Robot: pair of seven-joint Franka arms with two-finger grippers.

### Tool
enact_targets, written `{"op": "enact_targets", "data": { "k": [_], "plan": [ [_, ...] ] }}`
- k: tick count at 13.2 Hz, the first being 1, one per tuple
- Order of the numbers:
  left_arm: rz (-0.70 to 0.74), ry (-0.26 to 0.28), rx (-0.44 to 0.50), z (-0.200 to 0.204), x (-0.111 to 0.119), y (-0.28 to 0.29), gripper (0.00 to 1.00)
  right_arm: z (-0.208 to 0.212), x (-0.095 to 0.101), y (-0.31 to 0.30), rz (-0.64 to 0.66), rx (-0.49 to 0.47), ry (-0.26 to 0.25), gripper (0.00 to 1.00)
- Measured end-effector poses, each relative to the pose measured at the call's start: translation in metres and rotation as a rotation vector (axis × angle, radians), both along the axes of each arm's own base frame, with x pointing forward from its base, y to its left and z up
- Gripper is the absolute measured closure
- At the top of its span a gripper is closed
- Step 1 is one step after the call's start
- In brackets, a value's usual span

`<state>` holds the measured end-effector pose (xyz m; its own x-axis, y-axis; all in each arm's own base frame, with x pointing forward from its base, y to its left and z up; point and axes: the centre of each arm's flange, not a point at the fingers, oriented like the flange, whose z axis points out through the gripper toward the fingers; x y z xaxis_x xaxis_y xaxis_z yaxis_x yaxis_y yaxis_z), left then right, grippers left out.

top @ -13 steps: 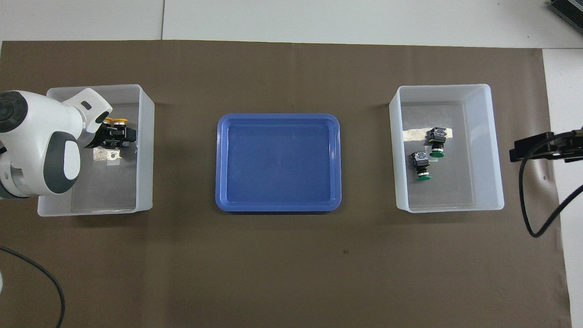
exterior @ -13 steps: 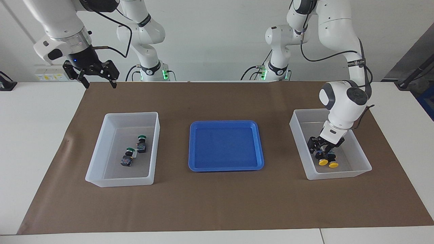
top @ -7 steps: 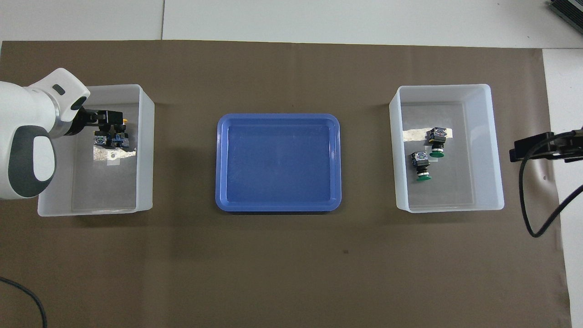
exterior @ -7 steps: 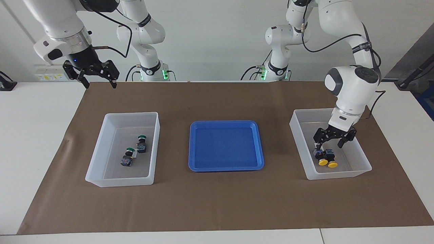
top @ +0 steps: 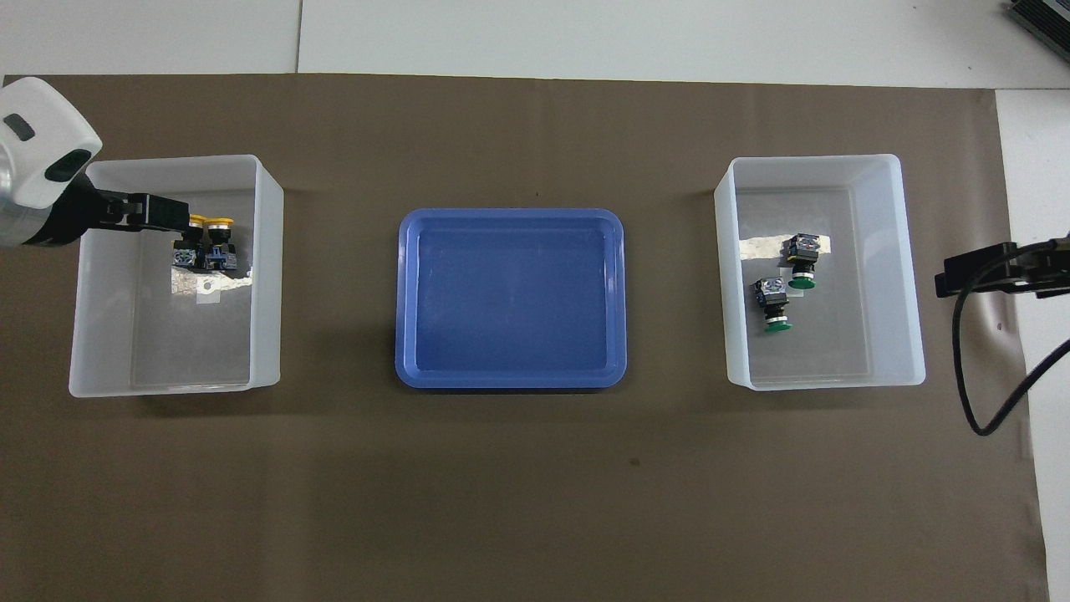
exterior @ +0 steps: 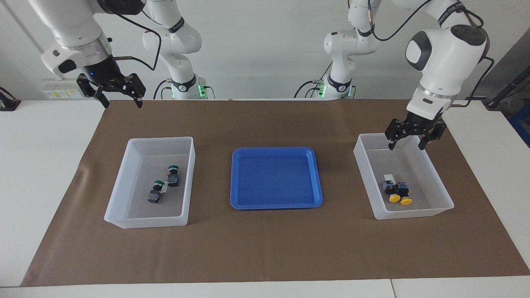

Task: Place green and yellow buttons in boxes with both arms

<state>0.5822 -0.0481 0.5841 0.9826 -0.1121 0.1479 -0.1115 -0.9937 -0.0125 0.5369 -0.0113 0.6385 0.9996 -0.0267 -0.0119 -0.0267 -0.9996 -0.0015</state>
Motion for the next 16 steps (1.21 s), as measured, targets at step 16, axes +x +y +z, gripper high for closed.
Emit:
{"op": "enact_targets", "data": {
  "k": [16],
  "plan": [
    [-0.018, 0.111, 0.012, 0.046, -0.029, -0.001, 0.0, 0.0, 0.0, 0.0, 0.0, 0.0, 0.0, 0.0]
  ]
}}
